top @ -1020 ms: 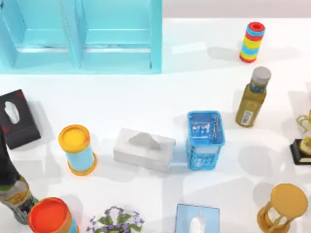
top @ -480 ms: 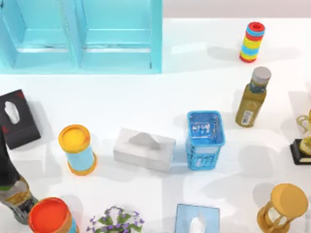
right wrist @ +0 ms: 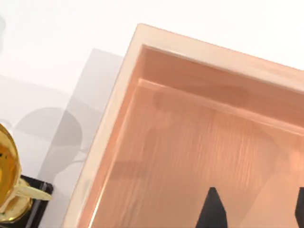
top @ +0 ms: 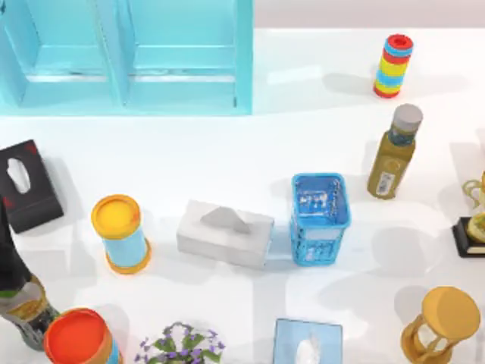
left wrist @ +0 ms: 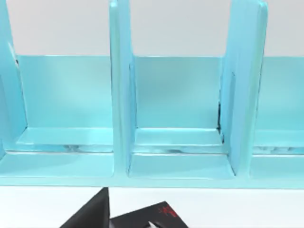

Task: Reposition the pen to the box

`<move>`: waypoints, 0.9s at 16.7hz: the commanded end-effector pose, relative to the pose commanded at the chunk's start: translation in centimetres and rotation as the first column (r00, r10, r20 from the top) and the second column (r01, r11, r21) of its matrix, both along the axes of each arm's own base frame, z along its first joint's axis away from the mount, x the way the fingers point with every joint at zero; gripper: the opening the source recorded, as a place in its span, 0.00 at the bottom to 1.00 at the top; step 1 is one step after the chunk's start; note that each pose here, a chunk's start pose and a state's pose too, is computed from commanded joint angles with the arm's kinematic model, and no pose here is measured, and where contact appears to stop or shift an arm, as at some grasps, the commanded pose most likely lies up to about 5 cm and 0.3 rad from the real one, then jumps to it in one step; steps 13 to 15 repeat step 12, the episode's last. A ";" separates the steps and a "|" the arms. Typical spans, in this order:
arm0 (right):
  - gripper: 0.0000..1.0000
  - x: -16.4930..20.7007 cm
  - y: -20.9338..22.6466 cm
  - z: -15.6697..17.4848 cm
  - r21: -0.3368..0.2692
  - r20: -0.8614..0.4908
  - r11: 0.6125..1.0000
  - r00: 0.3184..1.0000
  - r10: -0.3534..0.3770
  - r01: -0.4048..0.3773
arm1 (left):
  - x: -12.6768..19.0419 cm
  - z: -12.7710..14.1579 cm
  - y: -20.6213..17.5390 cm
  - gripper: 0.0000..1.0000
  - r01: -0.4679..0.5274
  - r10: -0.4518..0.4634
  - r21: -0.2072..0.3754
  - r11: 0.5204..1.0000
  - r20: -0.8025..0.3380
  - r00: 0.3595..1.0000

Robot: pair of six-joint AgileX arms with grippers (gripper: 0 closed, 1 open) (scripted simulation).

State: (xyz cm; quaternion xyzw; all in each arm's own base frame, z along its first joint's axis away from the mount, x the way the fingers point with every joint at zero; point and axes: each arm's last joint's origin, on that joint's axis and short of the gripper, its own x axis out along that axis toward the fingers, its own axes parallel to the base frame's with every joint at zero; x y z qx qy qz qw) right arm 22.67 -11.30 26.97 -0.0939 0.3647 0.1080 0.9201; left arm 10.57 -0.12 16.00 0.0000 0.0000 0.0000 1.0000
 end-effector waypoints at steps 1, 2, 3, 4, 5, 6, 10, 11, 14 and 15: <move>0.60 0.0 0.0 0.0 0.000 0.000 1.000 1.000 0.000 0.000 | 0.0 0.0 0.0 1.00 0.000 0.000 0.000 1.000 0.000 1.000; 0.68 0.0 0.0 0.0 0.000 0.000 1.000 1.000 0.000 0.000 | 0.0 0.0 0.0 1.00 0.000 0.000 0.000 1.000 0.000 1.000; 0.75 0.0 0.0 0.0 0.000 0.000 1.000 1.000 0.000 0.000 | 0.0 0.0 0.0 1.00 0.000 0.000 0.000 1.000 0.000 1.000; 0.83 0.0 0.0 0.0 0.000 0.000 1.000 1.000 0.000 0.000 | 0.0 0.0 0.0 1.00 0.000 0.000 0.000 1.000 0.000 1.000; 0.90 0.0 0.0 0.0 0.000 0.000 1.000 1.000 0.000 0.000 | 0.0 0.0 0.0 1.00 0.000 0.000 0.000 1.000 0.000 1.000; 0.98 0.0 0.0 0.0 0.000 0.000 1.000 1.000 0.000 0.000 | 0.0 0.0 0.0 1.00 0.000 0.000 0.000 1.000 0.000 1.000; 1.00 0.0 0.0 0.0 0.000 0.000 1.000 1.000 0.000 0.000 | 0.0 0.0 0.0 1.00 0.000 0.000 0.000 1.000 0.000 1.000; 1.00 0.0 0.0 0.0 0.000 0.000 1.000 1.000 0.000 0.000 | 0.0 0.0 0.0 1.00 0.000 0.000 0.000 1.000 0.000 1.000; 1.00 0.0 0.0 0.0 0.000 0.000 1.000 1.000 0.000 0.000 | 0.0 0.0 0.0 1.00 0.000 0.000 0.000 1.000 0.000 1.000; 1.00 0.0 0.0 0.0 0.000 0.000 1.000 1.000 0.000 0.000 | 0.0 0.0 0.0 1.00 0.000 0.000 0.000 1.000 0.000 1.000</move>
